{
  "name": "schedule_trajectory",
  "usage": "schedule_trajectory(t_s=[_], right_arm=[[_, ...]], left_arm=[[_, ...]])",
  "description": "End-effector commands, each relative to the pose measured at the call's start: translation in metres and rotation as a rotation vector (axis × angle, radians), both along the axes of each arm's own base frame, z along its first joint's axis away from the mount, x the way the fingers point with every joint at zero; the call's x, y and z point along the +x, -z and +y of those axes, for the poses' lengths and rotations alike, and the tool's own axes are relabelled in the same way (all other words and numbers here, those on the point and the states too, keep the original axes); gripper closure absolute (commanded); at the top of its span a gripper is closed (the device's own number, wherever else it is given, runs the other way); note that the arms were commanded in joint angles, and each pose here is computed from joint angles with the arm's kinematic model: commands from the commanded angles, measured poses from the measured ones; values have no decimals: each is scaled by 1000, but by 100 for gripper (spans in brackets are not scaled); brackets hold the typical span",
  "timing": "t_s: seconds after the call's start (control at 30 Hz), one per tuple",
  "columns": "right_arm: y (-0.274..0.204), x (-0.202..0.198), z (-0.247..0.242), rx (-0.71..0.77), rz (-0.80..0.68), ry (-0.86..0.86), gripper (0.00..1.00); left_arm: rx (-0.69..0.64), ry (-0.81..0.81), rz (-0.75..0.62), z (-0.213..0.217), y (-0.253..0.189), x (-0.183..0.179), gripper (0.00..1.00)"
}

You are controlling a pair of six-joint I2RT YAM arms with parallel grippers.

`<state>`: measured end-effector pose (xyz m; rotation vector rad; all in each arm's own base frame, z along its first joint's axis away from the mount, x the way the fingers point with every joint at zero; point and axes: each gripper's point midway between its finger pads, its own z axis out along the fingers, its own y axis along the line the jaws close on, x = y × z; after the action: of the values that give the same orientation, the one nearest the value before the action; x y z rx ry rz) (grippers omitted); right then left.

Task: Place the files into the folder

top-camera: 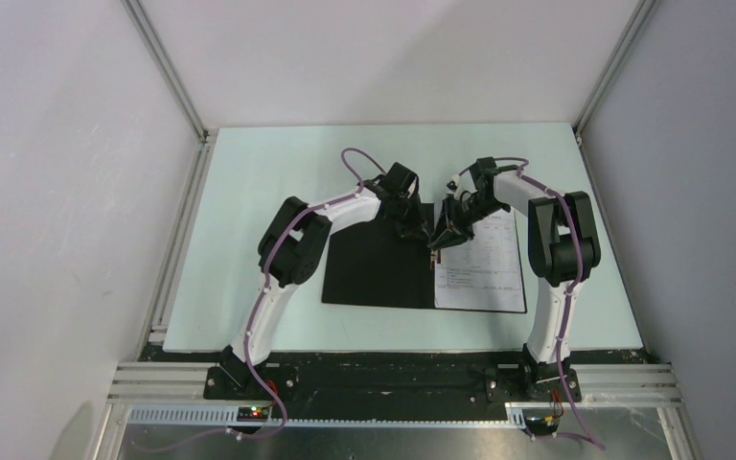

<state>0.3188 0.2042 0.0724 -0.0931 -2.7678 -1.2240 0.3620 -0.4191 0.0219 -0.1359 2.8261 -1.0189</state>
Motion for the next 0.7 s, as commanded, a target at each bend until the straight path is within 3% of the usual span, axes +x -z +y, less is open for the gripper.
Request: schedule_trajectory(t_s=[0.0,0.67], right_arm=[[3,2,-1,2,23,18,73],[32,-19,-16,-94,85,1,80]], left_arm=[[108,-23,59,20,40,-9,94],[110,-31,72,22,44,-9,94]])
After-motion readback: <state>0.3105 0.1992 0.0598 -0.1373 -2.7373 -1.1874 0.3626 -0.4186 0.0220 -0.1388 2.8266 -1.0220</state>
